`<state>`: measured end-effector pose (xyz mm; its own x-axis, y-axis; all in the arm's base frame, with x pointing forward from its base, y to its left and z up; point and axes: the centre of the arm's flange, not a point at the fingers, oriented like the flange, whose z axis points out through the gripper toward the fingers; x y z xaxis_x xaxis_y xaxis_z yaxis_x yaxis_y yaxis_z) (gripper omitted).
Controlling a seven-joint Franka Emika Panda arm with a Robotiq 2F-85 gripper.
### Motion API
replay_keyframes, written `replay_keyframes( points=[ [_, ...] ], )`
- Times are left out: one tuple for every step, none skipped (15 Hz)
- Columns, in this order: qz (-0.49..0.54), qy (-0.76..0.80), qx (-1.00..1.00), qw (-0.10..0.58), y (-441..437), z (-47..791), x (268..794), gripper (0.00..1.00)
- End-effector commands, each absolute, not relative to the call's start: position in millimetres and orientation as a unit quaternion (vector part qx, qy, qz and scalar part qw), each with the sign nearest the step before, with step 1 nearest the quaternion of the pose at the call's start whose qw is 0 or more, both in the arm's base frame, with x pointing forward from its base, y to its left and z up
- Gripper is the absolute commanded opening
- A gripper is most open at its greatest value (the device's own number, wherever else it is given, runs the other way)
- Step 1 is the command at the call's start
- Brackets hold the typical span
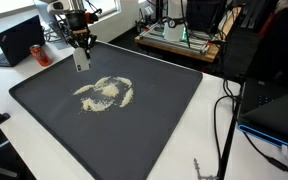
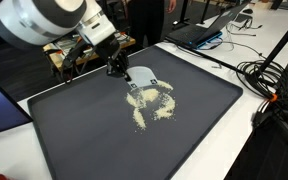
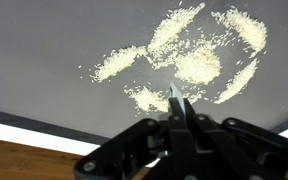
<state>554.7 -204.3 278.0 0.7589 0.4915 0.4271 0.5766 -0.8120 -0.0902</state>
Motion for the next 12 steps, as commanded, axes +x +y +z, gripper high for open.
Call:
replay_keyframes(
  points=[
    [-0.223, -0.216, -0.938, 0.156, -238.1, 258.8, 571.5, 0.01],
    [-0.227, -0.198, -0.939, 0.163, -243.8, 253.2, 568.9, 0.01],
    [-0.232, -0.179, -0.941, 0.169, -249.4, 248.9, 566.2, 0.01],
    [-0.238, -0.161, -0.942, 0.174, -254.2, 245.1, 564.2, 0.01],
    [-0.246, -0.145, -0.942, 0.178, -258.1, 243.0, 562.7, 0.01],
    [-0.253, -0.133, -0.941, 0.183, -260.8, 241.7, 560.6, 0.01],
    [-0.261, -0.123, -0.939, 0.187, -262.5, 241.3, 559.6, 0.01],
    [-0.265, -0.115, -0.938, 0.191, -262.4, 240.9, 557.6, 0.01],
    [-0.27, -0.104, -0.938, 0.192, -262.1, 240.1, 555.5, 0.01],
    [-0.272, -0.09, -0.939, 0.189, -259.0, 239.7, 550.1, 0.01],
    [-0.264, -0.072, -0.946, 0.174, -253.9, 239.5, 543.4, 0.01],
    [-0.264, -0.064, -0.947, 0.169, -250.4, 238.3, 538.6, 0.01]
  ],
)
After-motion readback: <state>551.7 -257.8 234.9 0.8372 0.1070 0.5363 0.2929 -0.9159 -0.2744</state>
